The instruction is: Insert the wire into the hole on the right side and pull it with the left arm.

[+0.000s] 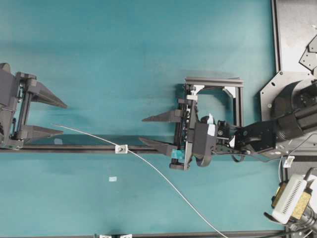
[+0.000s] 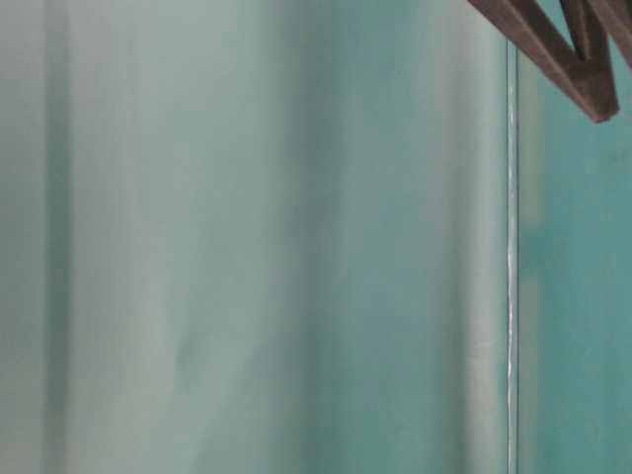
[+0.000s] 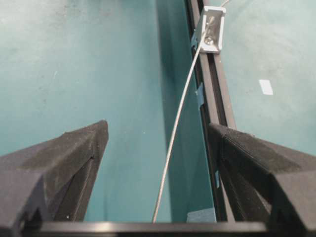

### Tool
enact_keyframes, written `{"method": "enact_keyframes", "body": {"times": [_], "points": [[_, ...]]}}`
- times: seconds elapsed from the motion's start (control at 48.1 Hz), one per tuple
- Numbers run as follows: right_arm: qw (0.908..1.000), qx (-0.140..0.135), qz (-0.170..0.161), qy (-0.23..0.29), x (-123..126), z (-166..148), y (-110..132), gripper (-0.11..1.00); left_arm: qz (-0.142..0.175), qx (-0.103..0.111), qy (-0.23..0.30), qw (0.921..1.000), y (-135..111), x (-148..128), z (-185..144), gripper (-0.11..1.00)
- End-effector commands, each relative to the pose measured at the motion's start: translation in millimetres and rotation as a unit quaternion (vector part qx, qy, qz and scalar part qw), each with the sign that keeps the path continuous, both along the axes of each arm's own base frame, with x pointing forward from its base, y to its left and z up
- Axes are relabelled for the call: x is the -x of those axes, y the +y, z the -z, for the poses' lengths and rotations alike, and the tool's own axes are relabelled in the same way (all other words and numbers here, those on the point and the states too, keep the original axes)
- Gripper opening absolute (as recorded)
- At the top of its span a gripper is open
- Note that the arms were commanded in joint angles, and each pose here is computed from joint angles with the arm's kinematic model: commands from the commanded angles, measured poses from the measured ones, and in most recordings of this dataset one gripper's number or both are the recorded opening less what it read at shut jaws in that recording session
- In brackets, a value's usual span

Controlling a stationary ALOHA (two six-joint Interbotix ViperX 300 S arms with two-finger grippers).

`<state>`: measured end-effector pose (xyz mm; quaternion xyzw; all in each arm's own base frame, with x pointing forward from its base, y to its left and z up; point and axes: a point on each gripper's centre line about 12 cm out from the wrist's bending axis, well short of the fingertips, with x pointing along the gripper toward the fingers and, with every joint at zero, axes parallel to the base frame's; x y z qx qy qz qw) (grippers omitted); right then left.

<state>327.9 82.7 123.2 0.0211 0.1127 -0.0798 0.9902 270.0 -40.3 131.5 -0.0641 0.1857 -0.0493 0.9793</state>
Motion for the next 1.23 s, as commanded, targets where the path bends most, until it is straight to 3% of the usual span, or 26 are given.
{"method": "enact_keyframes", "body": {"times": [0.0,0.623,0.872,1.205], "points": [[0.9999,-0.007,0.002,-0.014,-1.8,-9.6,-0.3,0.64,0.001,-0.002,-0.017,0.9998,-0.1,-4.7,-8.4,0.85],[0.9988,-0.034,0.033,-0.012,-1.9,-8.9,-5.3,0.64,-0.004,-0.003,-0.017,0.9998,2.8,-5.1,-8.4,0.85],[0.9971,-0.064,0.039,-0.013,-1.7,-7.9,-4.9,0.64,-0.006,-0.003,-0.017,0.9998,3.7,-5.2,-8.4,0.85],[0.9969,-0.066,0.039,-0.015,-2.1,-8.8,-4.7,0.64,-0.006,-0.002,-0.018,0.9998,3.7,-5.2,-8.8,0.84]]}}
